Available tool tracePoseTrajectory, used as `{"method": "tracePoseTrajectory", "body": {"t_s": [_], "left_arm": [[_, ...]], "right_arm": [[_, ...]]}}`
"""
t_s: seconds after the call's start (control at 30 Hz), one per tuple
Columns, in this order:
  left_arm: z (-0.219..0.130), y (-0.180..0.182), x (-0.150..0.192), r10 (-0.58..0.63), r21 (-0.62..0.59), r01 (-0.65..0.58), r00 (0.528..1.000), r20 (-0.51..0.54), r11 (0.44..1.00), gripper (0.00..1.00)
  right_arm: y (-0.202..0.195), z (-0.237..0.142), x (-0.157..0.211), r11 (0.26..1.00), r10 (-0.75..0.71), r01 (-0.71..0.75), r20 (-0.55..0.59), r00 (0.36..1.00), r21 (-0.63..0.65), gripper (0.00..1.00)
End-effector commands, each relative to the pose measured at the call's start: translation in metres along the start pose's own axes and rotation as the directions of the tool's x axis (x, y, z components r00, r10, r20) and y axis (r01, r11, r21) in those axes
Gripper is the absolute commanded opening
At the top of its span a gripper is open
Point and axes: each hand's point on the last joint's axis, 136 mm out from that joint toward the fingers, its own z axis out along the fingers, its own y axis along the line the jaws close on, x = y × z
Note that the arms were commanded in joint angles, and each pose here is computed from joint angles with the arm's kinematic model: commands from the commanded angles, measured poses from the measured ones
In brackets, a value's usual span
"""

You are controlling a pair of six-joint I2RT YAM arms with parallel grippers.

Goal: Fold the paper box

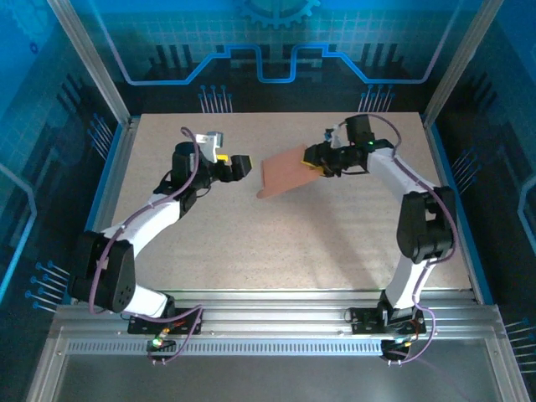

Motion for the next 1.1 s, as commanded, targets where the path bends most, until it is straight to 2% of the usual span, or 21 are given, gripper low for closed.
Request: {"method": "tracePoseTrajectory", "body": {"t_s": [0.0,0.07,0.1,0.13,0.2,0.27,0.37,0.43,0.5,0.63,0.7,0.8,0.97,1.07], "left_arm": [[-0.006,-0.002,-0.005,0.291,-0.013,-0.291,0.954,0.071,0.957,0.99],[-0.01,-0.012,-0.001,0.423,0.027,-0.428,0.901,0.1,0.904,0.99],[-0.012,-0.018,0.004,0.507,0.043,-0.515,0.854,0.117,0.856,0.99],[-0.015,-0.021,0.009,0.581,0.041,-0.591,0.802,0.138,0.806,0.99],[-0.022,-0.029,0.021,0.716,0.021,-0.734,0.668,0.203,0.679,0.99],[-0.027,-0.033,0.028,0.805,-0.018,-0.828,0.541,0.243,0.561,0.99],[-0.026,-0.046,0.033,0.892,-0.076,-0.909,0.382,0.242,0.41,0.99],[-0.023,-0.061,0.04,0.939,-0.1,-0.956,0.245,0.243,0.276,0.99],[-0.019,-0.074,0.042,0.964,-0.154,-0.973,0.135,0.229,0.173,0.99],[-0.021,-0.089,0.031,0.974,-0.334,-0.942,-0.065,0.218,0.012,0.99],[-0.025,-0.096,0.025,0.967,-0.407,-0.913,-0.134,0.216,-0.035,0.98],[-0.025,-0.102,0.027,0.955,-0.457,-0.879,-0.238,0.176,-0.135,0.97],[-0.023,-0.113,0.038,0.929,-0.444,-0.865,-0.334,0.16,-0.235,0.92],[-0.022,-0.124,0.042,0.915,-0.444,-0.858,-0.365,0.173,-0.259,0.9]], "right_arm": [[0.021,-0.027,0.007,0.989,0.051,-0.051,-0.008,0.999,-0.136,0.45],[0.022,-0.04,0.009,0.984,0.069,-0.069,-0.006,0.998,-0.167,0.45],[0.023,-0.046,0.011,0.98,0.079,-0.079,-0.01,0.997,-0.184,0.45],[0.024,-0.052,0.012,0.976,0.084,-0.085,-0.01,0.996,-0.2,0.45],[0.026,-0.066,0.015,0.967,0.092,-0.093,-0.015,0.996,-0.237,0.45],[0.027,-0.077,0.018,0.957,0.1,-0.104,-0.031,0.995,-0.271,0.45],[0.028,-0.089,0.025,0.942,0.109,-0.123,-0.06,0.992,-0.312,0.45],[0.03,-0.094,0.031,0.935,0.109,-0.128,-0.075,0.991,-0.332,0.45],[0.036,-0.097,0.038,0.929,0.089,-0.114,-0.087,0.992,-0.351,0.45],[0.039,-0.101,0.051,0.926,0.075,-0.113,-0.117,0.99,-0.361,0.45],[0.039,-0.102,0.057,0.925,0.074,-0.118,-0.134,0.988,-0.361,0.45],[0.039,-0.103,0.064,0.922,0.073,-0.127,-0.157,0.985,-0.365,0.45],[0.04,-0.099,0.069,0.919,0.079,-0.143,-0.186,0.979,-0.367,0.45],[0.043,-0.094,0.071,0.921,0.071,-0.142,-0.204,0.976,-0.363,0.45]]}}
